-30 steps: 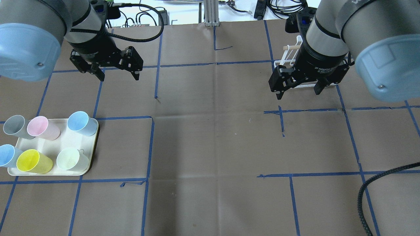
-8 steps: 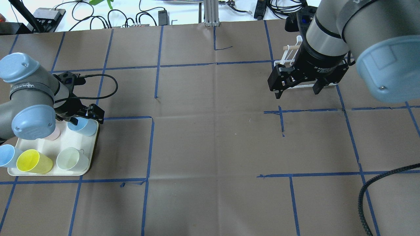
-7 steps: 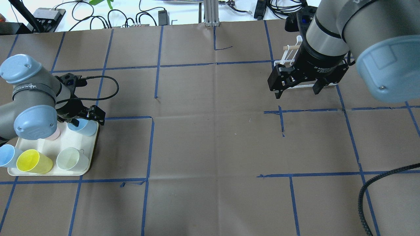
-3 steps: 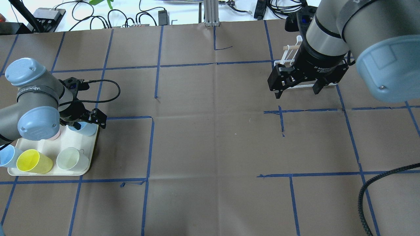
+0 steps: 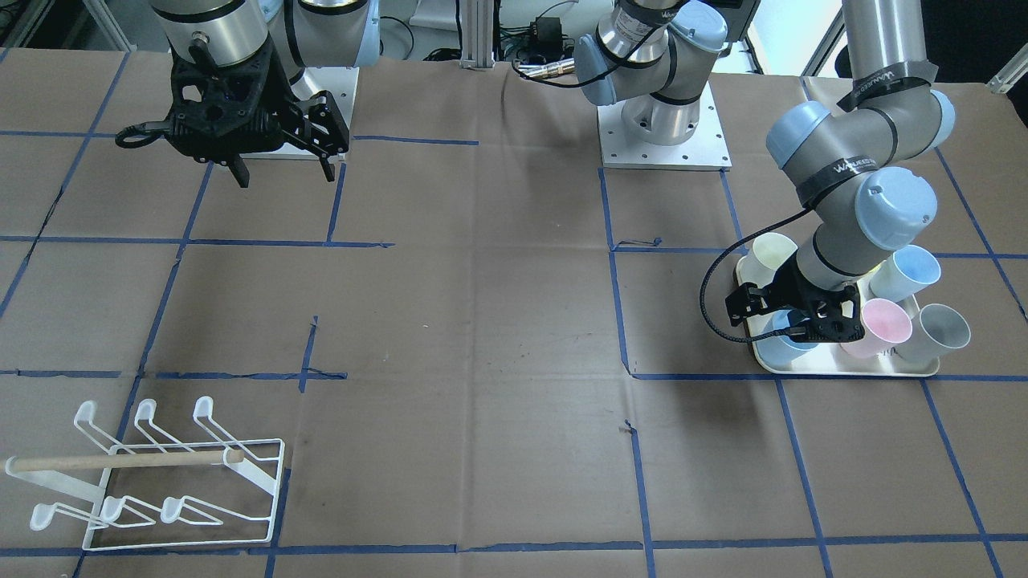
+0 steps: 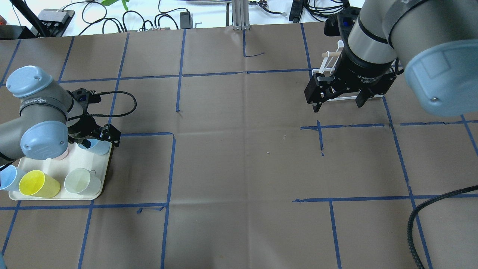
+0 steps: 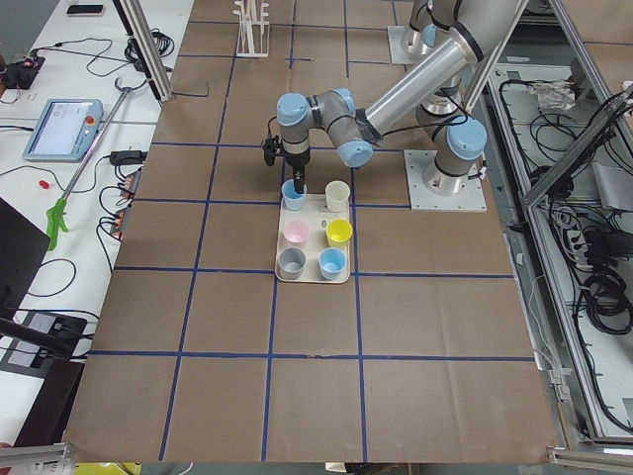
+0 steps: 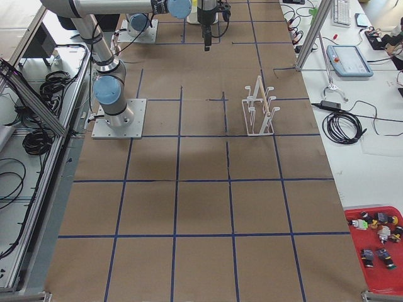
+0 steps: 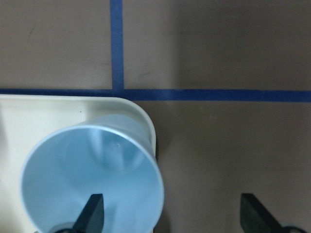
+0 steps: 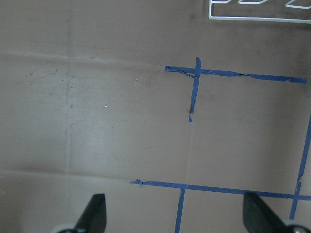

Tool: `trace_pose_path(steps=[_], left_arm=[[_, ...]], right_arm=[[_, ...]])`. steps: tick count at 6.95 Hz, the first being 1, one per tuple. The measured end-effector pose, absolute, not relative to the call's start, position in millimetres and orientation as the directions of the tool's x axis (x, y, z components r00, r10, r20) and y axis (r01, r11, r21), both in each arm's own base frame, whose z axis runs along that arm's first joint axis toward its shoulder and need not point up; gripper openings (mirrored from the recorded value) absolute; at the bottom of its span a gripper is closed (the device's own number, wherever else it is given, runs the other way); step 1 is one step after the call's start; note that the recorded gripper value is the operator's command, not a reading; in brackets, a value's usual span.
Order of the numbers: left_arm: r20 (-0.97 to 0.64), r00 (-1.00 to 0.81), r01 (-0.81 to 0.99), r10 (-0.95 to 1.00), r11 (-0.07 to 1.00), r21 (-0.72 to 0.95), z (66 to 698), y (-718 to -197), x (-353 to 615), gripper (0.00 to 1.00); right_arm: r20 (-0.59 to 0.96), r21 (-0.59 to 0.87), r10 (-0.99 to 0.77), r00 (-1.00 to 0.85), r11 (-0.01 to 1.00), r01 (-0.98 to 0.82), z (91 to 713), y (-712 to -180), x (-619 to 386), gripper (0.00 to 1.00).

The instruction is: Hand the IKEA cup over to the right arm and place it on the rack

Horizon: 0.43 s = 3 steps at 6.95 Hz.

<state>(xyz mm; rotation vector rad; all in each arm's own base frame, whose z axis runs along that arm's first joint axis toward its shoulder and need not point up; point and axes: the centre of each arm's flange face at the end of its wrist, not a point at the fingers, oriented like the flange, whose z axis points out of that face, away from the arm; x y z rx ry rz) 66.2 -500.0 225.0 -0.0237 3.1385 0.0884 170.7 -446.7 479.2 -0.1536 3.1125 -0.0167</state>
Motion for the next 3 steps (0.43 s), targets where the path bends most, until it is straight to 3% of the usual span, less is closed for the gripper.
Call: trace_pose_path(steps=[2,3], left_arm=[[-0.008,-1.0,-0.015,-0.014,0.999,0.053,227.1,-501.9,67.9,0.17],[-0.011,-1.0,-0.012,-0.011,0.999,0.051,228.6,-502.8,69.1,0.0]], right_arm=[[-0.026,-0.018,-0.098,-0.995,0.995,-0.098,479.8,-446.8,170.9,1.0],[-0.034,-0.024,-0.099,-0.995,0.995,-0.098,480.2,-447.4,171.7,1.0]])
